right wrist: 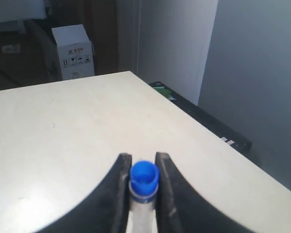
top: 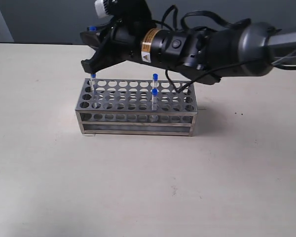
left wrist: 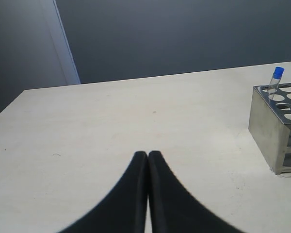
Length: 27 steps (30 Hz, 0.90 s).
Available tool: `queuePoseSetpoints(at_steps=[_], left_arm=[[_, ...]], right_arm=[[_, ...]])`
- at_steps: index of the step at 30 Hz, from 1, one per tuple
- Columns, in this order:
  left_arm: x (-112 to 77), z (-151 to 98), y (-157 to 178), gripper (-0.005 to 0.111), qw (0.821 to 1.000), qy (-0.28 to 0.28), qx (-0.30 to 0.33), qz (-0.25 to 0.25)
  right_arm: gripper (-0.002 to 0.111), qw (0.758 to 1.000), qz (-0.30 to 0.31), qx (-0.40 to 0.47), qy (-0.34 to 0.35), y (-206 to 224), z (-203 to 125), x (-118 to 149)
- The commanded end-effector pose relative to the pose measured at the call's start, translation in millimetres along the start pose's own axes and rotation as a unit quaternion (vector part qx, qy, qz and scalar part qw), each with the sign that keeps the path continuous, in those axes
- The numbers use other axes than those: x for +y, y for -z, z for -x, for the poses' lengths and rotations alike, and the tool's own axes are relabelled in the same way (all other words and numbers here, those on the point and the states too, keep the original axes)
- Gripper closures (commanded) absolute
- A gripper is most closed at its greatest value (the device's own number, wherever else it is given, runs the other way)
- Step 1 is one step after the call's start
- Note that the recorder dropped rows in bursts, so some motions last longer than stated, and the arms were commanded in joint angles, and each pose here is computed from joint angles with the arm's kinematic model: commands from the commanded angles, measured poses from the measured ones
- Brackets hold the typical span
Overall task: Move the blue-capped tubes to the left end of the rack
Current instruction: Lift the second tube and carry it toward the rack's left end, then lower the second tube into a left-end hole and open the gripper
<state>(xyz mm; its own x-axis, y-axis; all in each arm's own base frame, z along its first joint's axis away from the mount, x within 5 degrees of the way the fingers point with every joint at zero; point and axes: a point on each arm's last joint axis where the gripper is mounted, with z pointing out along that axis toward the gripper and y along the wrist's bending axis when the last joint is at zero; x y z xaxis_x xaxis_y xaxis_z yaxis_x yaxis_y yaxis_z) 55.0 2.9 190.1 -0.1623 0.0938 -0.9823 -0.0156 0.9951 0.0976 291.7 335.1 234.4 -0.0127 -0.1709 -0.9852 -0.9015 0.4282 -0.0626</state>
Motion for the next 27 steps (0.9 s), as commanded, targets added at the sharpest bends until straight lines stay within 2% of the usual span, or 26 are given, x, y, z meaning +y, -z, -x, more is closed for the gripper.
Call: queuePoseSetpoints(at_steps=[1, 11, 27], left_arm=[[-0.4, 1.7, -0.2, 0.106, 1.000, 0.001, -0.006, -0.004], [-0.4, 1.7, -0.2, 0.106, 1.000, 0.001, -0.006, -0.004], [-0.4, 1.7, -0.2, 0.106, 1.000, 0.001, -0.006, -0.004]], right_arm=[[0.108, 1.000, 0.005, 0.014, 0.000, -20.5, -12.1, 2.4], [0.108, 0.999, 0.001, 0.046, -0.017, -35.3, -37.5, 0.2], [0.108, 0.999, 0.010, 0.040, -0.019, -40.6, -44.0, 1.0]])
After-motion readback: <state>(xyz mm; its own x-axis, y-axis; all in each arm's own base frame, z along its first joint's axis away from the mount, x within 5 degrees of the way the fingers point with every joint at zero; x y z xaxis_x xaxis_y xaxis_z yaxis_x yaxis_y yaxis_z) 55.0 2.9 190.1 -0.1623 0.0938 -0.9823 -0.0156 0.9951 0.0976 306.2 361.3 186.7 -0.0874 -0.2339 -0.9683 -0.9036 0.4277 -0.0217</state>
